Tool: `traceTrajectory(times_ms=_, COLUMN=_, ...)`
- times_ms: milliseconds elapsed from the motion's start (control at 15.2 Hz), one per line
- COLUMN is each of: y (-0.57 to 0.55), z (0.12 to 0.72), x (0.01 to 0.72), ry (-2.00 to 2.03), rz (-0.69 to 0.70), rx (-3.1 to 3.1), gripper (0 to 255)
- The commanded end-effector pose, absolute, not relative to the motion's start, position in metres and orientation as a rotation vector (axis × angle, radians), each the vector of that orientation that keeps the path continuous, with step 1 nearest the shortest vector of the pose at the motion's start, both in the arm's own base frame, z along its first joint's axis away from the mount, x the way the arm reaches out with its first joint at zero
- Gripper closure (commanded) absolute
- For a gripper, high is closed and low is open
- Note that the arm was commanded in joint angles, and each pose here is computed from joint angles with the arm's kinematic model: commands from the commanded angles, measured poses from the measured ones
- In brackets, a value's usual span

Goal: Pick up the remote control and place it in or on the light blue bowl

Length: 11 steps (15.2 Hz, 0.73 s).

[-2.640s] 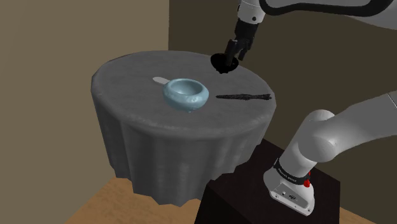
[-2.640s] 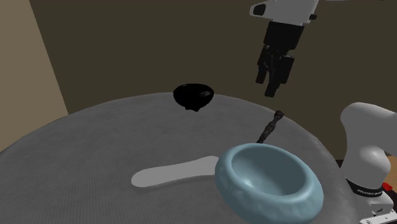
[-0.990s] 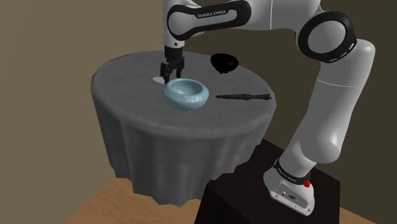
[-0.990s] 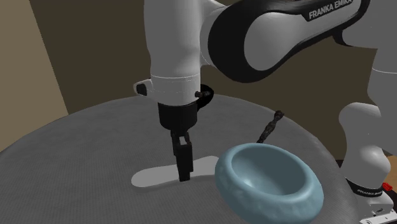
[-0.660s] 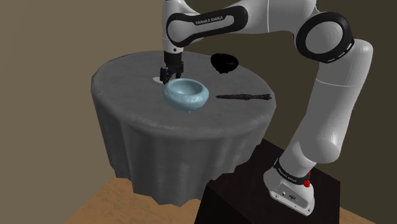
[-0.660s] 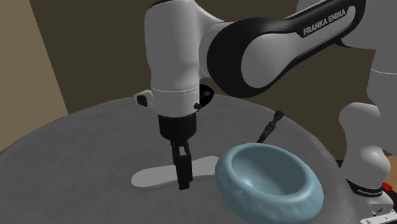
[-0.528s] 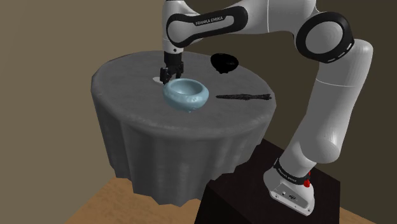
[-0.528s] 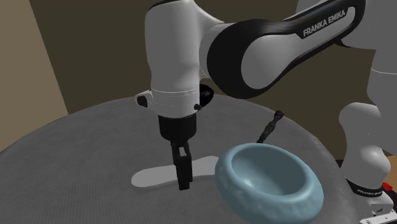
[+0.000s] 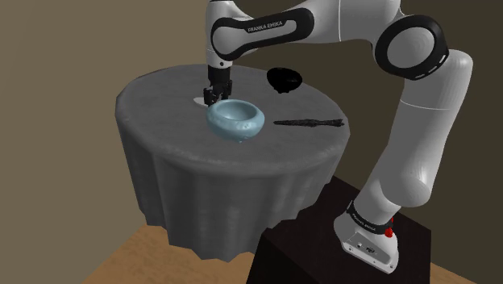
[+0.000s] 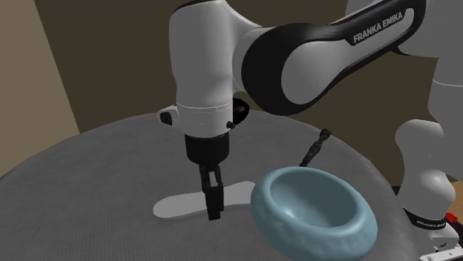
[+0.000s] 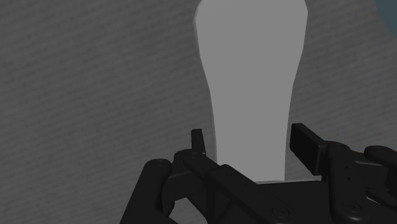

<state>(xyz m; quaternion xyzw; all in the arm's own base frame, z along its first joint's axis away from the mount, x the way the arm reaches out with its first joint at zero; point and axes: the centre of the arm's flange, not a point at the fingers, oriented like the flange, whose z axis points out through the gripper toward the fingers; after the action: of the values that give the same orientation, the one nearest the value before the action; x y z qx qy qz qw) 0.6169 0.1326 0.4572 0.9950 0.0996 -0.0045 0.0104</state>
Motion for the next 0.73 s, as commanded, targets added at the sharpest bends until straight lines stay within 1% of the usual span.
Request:
traceTrajectory(times_ms=0, y=0.133, z=0.457, x=0.617, ry=0.311, rz=-0.014, rx=3.105, gripper=255)
traceTrajectory(times_ms=396, y=0.133, z=0.457, x=0.617, ry=0.311, rz=-0.014, rx=3.105, gripper=255)
traceTrajectory(times_ms=660, y=0.133, z=0.478, x=0.617, ry=0.311, rz=-0.014, rx=3.105, gripper=255)
